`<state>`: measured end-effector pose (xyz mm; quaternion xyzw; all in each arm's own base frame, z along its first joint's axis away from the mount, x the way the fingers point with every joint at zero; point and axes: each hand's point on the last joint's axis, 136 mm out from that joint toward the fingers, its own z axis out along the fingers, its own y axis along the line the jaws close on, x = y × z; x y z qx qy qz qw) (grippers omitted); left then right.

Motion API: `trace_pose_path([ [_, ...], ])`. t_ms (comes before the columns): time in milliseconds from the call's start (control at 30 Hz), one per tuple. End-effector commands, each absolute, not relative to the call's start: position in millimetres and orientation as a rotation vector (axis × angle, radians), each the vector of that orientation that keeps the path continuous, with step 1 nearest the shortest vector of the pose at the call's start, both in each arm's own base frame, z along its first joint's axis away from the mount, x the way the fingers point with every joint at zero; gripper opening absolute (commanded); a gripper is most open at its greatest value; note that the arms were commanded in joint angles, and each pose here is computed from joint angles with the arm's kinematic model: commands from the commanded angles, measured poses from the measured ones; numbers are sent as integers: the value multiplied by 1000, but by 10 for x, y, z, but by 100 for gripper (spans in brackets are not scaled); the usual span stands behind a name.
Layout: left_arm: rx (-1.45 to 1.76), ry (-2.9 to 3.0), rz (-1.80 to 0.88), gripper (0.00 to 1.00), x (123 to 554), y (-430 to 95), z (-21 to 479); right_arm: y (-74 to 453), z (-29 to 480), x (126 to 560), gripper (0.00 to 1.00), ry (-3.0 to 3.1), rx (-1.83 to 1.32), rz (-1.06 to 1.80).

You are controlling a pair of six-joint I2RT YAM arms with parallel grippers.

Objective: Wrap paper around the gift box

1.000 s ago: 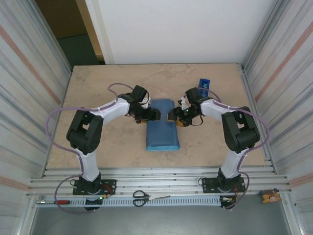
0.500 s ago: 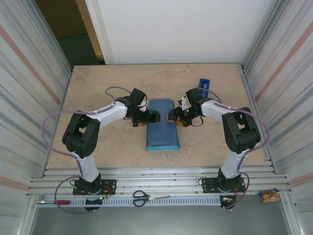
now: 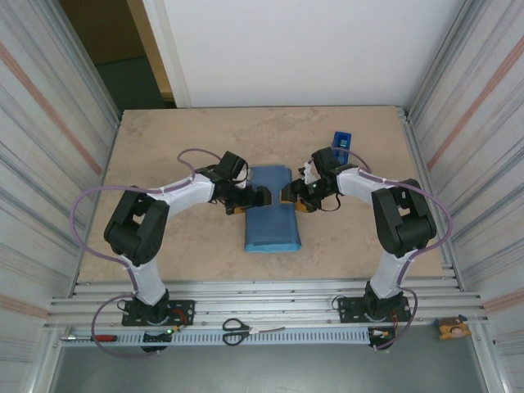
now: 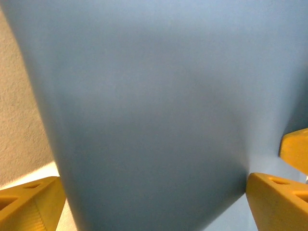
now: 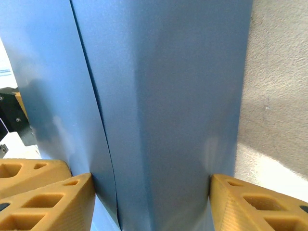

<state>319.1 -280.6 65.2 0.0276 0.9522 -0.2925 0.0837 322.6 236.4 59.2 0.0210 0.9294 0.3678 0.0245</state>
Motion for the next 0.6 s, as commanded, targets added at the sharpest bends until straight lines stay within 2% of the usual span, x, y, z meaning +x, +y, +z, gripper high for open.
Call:
trace_pose_path([
  [0,74,2868,-872,91,3139,-2805,575,2084,66,2914,61,3089,218,912],
  [100,67,2916,-823,83,3069,-2743,427,2094,112,2950,62,3075,216,922],
  [167,75,2940,-789,82,3019,-2708,360,2126,209,3017,63,3047,212,954],
  [367,113,2991,-728,82,2911,-2676,210,2244,786,3415,76,2882,153,1057],
  [467,120,3011,-703,81,2880,-2667,148,2098,1063,3656,80,2793,180,1029],
  [567,123,3018,-693,81,2864,-2663,126,1768,1227,3875,80,2714,263,963],
])
